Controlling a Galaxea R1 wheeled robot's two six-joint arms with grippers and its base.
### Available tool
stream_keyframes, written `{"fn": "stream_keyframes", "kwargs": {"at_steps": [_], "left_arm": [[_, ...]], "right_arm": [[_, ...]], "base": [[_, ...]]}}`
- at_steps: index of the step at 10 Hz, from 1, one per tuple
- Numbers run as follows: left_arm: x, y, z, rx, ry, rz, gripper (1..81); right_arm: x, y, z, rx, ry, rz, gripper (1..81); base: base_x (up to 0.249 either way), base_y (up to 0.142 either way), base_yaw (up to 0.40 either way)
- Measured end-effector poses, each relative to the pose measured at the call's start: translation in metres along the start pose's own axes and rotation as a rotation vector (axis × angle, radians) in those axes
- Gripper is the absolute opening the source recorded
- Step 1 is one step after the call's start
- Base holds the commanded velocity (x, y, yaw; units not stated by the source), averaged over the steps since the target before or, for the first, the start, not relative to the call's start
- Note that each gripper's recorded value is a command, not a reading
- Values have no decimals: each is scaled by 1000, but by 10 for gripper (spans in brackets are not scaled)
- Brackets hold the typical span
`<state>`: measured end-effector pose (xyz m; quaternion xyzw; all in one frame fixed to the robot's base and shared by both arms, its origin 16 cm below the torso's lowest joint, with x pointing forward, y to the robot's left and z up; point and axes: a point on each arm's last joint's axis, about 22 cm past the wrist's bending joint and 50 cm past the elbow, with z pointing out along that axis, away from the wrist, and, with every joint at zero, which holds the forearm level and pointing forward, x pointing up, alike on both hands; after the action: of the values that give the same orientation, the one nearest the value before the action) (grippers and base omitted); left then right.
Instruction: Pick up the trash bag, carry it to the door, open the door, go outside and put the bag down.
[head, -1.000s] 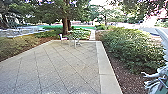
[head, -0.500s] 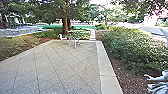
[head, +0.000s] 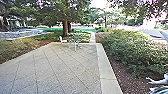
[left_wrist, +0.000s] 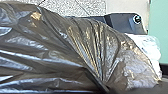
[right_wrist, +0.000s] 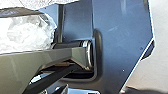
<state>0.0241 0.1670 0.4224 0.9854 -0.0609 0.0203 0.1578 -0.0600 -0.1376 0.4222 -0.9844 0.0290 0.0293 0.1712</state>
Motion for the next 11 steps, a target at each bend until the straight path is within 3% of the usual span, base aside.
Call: {"fn": "stream_keyframes", "kwargs": {"at_steps": [7,11], "left_arm": [[10,-1,0,1,10,4,10],[17,-1,0,1,18,4,10]], "right_arm": [[4,1,0,-2,5,-1,811],[16,-1,-1,1,17,-4,811]], "base": [[153,0,0],[16,0,0]]}}
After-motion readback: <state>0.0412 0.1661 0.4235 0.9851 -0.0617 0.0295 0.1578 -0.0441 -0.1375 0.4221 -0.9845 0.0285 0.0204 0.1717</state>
